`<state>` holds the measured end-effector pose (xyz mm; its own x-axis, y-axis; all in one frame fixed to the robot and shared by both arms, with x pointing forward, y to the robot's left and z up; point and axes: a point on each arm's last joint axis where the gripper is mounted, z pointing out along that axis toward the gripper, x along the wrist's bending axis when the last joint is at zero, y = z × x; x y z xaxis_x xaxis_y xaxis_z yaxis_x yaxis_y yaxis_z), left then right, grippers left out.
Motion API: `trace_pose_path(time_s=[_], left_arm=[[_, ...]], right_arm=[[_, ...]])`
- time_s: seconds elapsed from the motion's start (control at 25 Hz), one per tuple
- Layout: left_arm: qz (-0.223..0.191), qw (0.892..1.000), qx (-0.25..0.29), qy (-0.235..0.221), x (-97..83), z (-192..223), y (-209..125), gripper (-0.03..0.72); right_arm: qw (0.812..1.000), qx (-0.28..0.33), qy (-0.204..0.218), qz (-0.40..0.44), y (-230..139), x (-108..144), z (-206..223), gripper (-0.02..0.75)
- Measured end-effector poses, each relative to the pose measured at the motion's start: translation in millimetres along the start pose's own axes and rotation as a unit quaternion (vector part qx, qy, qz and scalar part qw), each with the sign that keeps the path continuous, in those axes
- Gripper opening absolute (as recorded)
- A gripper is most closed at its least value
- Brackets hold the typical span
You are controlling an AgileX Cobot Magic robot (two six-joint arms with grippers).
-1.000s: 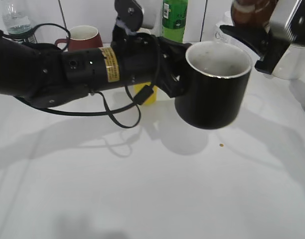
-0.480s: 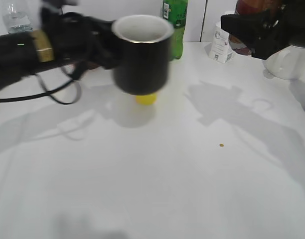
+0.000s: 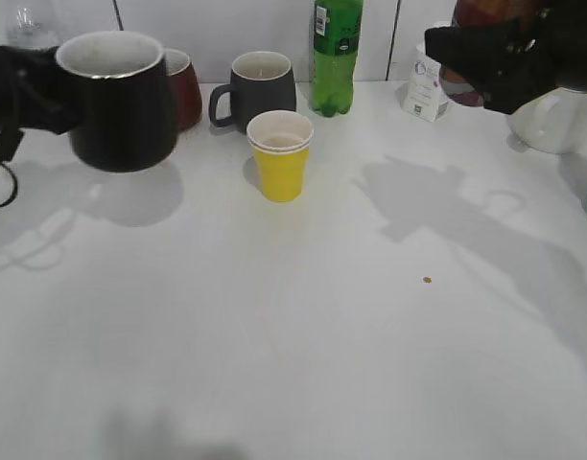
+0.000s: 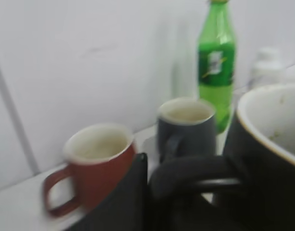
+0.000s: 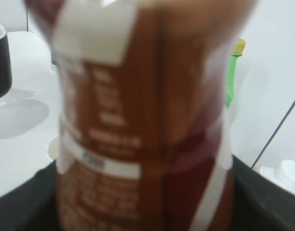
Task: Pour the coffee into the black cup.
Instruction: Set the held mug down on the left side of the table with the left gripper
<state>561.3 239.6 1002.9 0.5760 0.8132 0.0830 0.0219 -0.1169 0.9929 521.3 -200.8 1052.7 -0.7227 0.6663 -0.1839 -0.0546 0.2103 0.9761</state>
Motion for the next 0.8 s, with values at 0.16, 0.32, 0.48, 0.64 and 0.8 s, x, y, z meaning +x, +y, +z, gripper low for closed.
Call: trace_pose_path(time_s=[0.16, 0.32, 0.48, 0.64, 0.8], left_arm=[[-0.001, 0.998, 0.007, 0.054, 12.8, -14, -13, 0.040], [-0.001, 0.994, 0.009, 0.107, 19.6, -19, -22, 0.040], [-0.007, 0.991, -0.006, 0.135, 26.5, -15, -34, 0.040], [-0.031, 0.986, -0.011, 0.161, 32.9, -9, -58, 0.040], [-0.056, 0.980, -0.010, 0.188, 39.5, -4, -80, 0.040]], right_arm=[[1.000, 0.000, 0.000, 0.000, 0, 0, 0, 0.527], [1.000, 0.000, 0.000, 0.001, 0, 0, 0, 0.527], [1.000, 0.000, 0.000, 0.001, 0, 0, 0, 0.527], [1.000, 0.000, -0.001, 0.001, 0, 0, 0, 0.527], [1.000, -0.001, -0.001, 0.002, 0, 0, 0, 0.527]])
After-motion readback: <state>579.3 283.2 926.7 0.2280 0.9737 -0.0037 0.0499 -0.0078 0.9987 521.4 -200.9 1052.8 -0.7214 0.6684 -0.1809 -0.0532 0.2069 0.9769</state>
